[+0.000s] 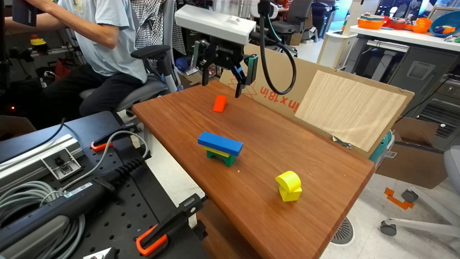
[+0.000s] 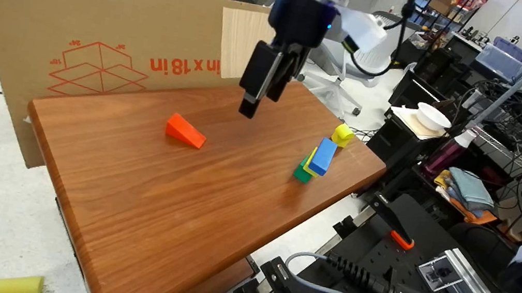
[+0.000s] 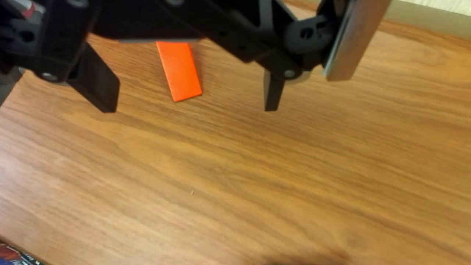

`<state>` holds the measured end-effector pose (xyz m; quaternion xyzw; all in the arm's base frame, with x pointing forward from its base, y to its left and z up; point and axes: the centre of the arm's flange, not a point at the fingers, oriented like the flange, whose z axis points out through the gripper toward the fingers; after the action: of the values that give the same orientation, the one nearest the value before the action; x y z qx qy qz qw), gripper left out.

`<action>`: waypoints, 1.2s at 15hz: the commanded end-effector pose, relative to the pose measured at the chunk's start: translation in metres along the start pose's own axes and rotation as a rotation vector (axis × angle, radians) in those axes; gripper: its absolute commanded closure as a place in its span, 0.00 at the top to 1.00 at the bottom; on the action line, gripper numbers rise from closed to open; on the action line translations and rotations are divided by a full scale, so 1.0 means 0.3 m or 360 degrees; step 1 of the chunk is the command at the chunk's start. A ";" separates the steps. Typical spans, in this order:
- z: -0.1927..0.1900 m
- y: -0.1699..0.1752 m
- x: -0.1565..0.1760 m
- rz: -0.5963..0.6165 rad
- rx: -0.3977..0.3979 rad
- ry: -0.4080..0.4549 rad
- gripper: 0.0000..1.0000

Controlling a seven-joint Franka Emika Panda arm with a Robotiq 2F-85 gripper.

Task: Take the orange block and put it on the table

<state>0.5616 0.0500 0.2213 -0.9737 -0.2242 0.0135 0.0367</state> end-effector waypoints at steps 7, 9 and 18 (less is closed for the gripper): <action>-0.174 0.107 -0.425 0.0380 0.0084 0.0062 1.00; -0.204 0.131 -0.476 0.0431 0.0027 0.0081 1.00; -0.306 0.132 -0.471 0.0491 -0.0228 0.0083 1.00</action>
<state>0.4579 -0.0655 0.3016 -0.9967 -0.0795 -0.0149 -0.0054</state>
